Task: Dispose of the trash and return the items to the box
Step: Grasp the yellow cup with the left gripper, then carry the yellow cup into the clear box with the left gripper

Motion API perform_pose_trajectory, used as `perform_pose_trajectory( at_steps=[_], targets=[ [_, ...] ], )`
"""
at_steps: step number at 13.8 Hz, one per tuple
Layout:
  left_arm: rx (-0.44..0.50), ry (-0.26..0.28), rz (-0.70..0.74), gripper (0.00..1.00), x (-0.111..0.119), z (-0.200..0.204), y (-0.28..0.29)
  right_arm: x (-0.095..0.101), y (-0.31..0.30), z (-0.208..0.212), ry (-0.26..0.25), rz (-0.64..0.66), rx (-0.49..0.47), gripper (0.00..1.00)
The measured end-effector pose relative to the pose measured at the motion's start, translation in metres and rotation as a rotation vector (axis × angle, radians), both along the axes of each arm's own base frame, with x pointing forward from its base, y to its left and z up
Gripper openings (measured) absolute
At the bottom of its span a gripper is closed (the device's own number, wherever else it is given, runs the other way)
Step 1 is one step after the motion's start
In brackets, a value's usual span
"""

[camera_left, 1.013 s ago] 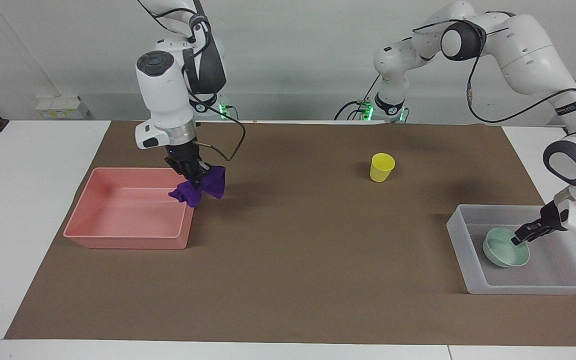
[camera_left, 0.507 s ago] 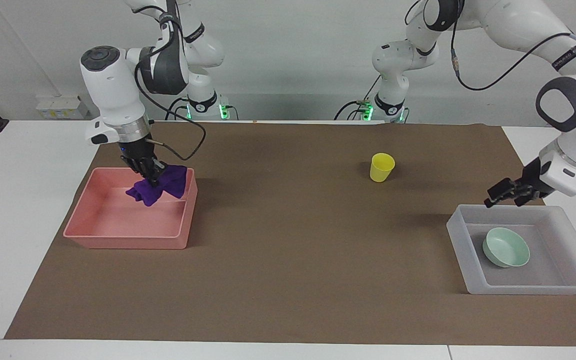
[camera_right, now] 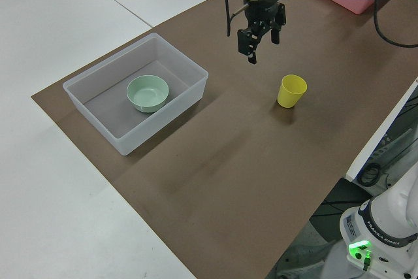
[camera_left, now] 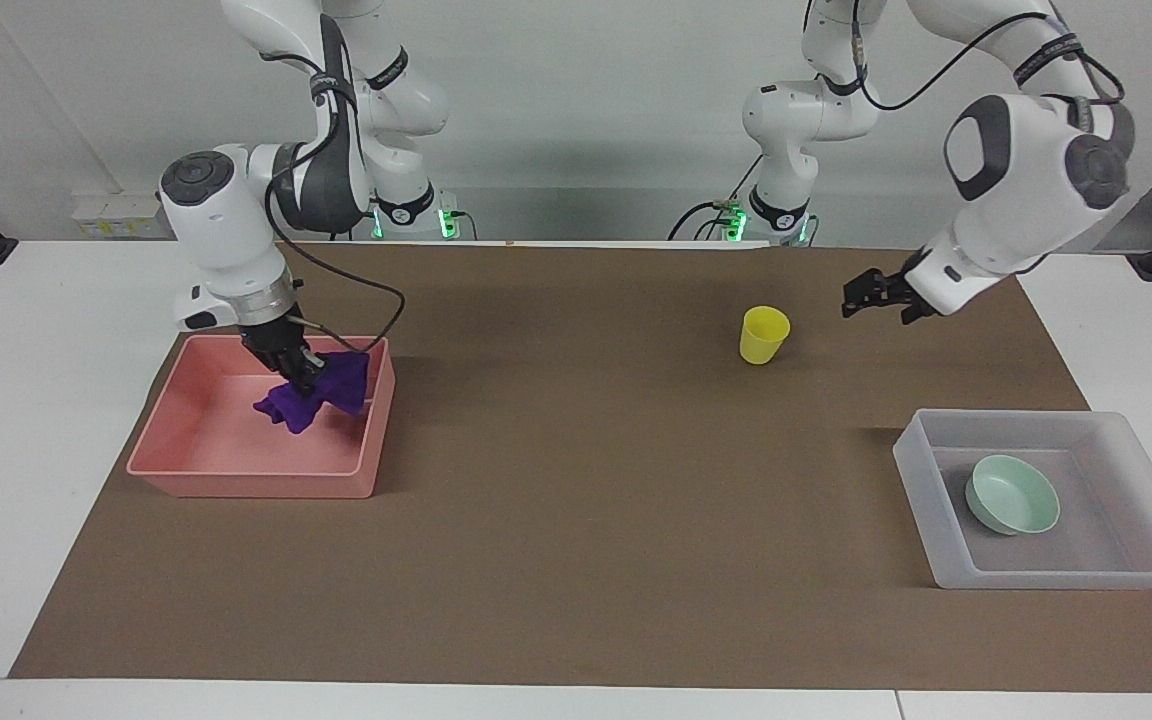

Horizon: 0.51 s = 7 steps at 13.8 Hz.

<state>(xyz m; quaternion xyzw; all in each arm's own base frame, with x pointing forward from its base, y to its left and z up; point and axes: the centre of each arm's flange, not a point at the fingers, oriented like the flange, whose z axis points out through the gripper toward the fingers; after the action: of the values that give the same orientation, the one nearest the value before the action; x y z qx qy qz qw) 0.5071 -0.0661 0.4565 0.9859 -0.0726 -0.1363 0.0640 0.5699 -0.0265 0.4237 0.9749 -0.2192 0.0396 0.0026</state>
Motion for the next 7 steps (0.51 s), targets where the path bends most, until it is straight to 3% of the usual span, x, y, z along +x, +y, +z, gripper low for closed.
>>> perform_pose_trajectory(
  at_steps=[3, 5, 7],
  targets=[
    [0.01, -0.057, -0.035, 1.0, -0.04, -0.061, -0.024, -0.005, -0.025, -0.008, 0.019, 0.05, -0.005, 0.08],
    [0.018, -0.075, -0.045, 1.0, -0.064, -0.095, -0.028, -0.006, -0.03, -0.009, 0.022, 0.076, -0.007, 0.25],
    [0.024, -0.057, -0.053, 0.81, -0.078, -0.114, -0.03, -0.004, -0.024, -0.006, 0.014, 0.094, -0.008, 0.47]
  ],
)
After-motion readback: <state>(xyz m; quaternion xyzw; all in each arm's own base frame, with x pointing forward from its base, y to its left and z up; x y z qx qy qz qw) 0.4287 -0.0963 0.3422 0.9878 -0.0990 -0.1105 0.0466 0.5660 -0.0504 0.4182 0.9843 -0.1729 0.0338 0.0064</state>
